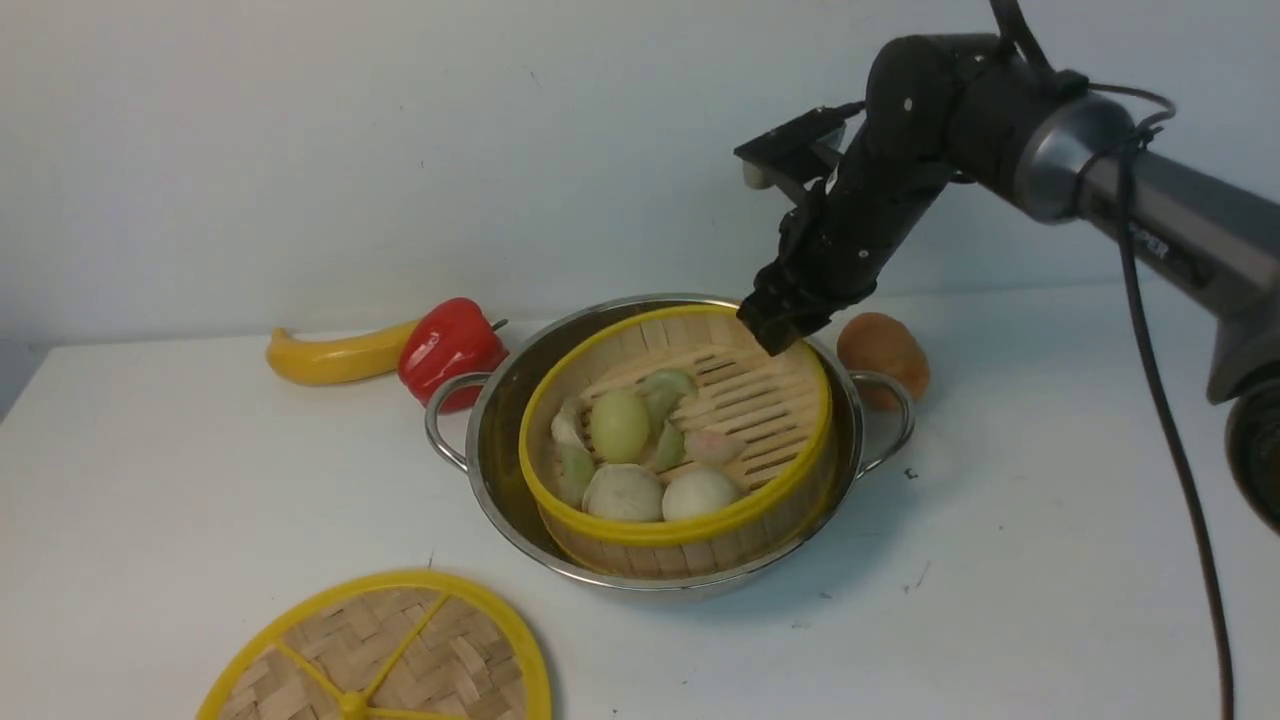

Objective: Place the steamer in the pot on the white table, and put the lid on the steamer.
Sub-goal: 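Place the bamboo steamer basket of food into the steel pot with the right gripper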

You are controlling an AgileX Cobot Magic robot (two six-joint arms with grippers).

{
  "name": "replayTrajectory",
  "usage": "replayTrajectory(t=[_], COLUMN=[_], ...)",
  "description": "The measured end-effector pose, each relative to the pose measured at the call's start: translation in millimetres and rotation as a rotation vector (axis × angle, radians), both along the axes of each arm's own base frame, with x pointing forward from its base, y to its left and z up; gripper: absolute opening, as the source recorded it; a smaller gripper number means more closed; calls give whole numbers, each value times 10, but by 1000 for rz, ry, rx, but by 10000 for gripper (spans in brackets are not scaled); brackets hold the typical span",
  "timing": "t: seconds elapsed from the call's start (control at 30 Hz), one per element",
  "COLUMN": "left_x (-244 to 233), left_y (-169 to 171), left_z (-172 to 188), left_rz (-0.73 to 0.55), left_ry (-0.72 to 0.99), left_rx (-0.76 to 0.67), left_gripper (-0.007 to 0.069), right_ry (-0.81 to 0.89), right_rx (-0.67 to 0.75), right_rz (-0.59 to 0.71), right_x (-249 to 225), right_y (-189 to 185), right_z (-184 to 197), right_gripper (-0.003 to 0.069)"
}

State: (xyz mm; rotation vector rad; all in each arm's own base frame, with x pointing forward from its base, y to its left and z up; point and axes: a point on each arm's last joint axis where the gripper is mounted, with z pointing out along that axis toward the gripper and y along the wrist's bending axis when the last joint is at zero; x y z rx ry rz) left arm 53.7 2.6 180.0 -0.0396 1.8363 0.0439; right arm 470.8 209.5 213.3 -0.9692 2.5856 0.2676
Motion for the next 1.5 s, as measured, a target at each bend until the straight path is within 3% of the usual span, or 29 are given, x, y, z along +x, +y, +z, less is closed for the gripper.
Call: replayTrajectory(t=[0.13,0.3,0.4,0.43,0.57,0.73,0.83,1.23,1.5], left_x=[0,0,0,0,0,0,0,0,0], left_y=[0,0,0,0,0,0,0,0,0], left_z=[0,0,0,0,0,0,0,0,0], left_rz=[0,0,0,0,0,0,0,0,0], left_ry=[0,0,0,0,0,0,0,0,0], left_rx=[0,0,0,0,0,0,0,0,0], left_gripper=[514,514,514,514,514,514,514,514,514], right_ry=[-53,-172,-320,-327,-465,-482,-473,-550,-506], right_rx=[-90,-248,-366,-369,-382,-214,-102,366,551], right_rz=[-7,-112,-304,-315,-468,-515,-525,-480,-417], right_x=[44,144,206,205,133,-85,-228,-1301,-1648], right_y=[-78,-238,-455,-464,-616,-625,-610,-759,-741], right_z=[43,206,505,522,968,1428,1661,3005,3278], right_gripper=[410,435,392,388,272,46,-1,-2,6])
